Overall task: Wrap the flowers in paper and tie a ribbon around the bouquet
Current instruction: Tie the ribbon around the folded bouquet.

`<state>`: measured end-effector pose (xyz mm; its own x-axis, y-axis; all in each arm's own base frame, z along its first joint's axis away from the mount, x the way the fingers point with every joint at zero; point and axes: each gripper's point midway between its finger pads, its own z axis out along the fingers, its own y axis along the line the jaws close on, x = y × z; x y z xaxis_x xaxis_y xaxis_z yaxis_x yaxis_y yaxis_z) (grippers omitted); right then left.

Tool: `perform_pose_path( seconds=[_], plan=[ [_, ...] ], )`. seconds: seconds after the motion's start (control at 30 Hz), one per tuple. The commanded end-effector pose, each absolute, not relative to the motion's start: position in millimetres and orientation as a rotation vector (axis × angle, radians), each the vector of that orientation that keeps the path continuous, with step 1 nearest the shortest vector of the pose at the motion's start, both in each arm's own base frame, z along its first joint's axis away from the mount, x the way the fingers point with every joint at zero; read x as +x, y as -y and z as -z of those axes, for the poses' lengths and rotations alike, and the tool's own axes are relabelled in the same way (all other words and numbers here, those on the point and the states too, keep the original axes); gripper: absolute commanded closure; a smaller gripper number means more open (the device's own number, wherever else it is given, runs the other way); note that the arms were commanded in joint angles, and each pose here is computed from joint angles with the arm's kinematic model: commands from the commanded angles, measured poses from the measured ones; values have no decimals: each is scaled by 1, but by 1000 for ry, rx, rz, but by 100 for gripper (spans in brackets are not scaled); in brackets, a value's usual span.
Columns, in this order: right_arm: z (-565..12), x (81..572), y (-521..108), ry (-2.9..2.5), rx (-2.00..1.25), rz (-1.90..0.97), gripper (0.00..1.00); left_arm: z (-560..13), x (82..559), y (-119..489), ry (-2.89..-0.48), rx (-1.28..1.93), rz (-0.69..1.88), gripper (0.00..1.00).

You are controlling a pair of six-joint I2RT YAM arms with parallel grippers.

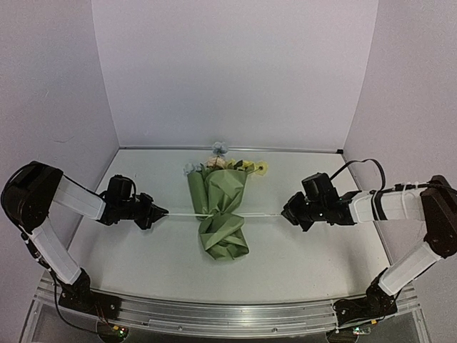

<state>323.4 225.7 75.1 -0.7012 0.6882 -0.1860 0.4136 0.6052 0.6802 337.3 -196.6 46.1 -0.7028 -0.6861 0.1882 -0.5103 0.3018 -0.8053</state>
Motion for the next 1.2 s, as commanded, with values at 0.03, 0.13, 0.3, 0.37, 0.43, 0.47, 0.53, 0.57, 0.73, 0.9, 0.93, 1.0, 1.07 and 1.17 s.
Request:
perform_pose_path(
  seconds=[0.03, 0.13, 0.3, 0.37, 0.43, 0.47, 0.53, 0.57, 0.73, 0.9, 0.93, 1.0, 1.07, 1.17],
  plan=[
    [-43, 286, -153, -2411, 875, -240, 100, 3, 343, 93, -2286, -1410, 960, 100],
    [-27, 276, -140, -2419, 896, -172, 100, 0, 345, 80, -2288, -1401, 944, 100],
    [-16, 280, -135, -2463, 870, -104, 100, 5, 359, 85, -2343, -1327, 965, 100],
    [-6, 278, -133, -2496, 862, -73, 100, 9, 363, 86, -2342, -1327, 971, 100],
    [1, 276, -135, -2543, 822, -62, 100, 11, 366, 86, -2338, -1333, 959, 100],
    [4, 274, -138, -2565, 801, -68, 100, 11, 368, 85, -2337, -1334, 947, 100],
    [9, 268, -140, -2603, 767, -76, 100, 11, 369, 83, -2345, -1325, 912, 100],
    [11, 266, -139, -2616, 752, -73, 100, 10, 370, 82, -2352, -1312, 892, 100],
    [11, 270, -121, -2626, 773, -71, 100, 3, 381, 97, -2412, -1170, 852, 100],
    [13, 266, -114, -2632, 826, -112, 100, 7, 390, 105, -2413, -1148, 872, 100],
    [16, 261, -112, -2632, 839, -120, 100, 8, 391, 105, -2415, -1148, 876, 100],
    [24, 251, -109, -2638, 853, -119, 100, 10, 392, 107, -2417, -1147, 887, 100],
    [30, 244, -105, -2647, 860, -97, 100, 12, 392, 106, -2423, -1142, 892, 100],
    [27, 249, -102, -2621, 866, -82, 100, 12, 391, 110, -2456, -1099, 925, 100]
  ],
)
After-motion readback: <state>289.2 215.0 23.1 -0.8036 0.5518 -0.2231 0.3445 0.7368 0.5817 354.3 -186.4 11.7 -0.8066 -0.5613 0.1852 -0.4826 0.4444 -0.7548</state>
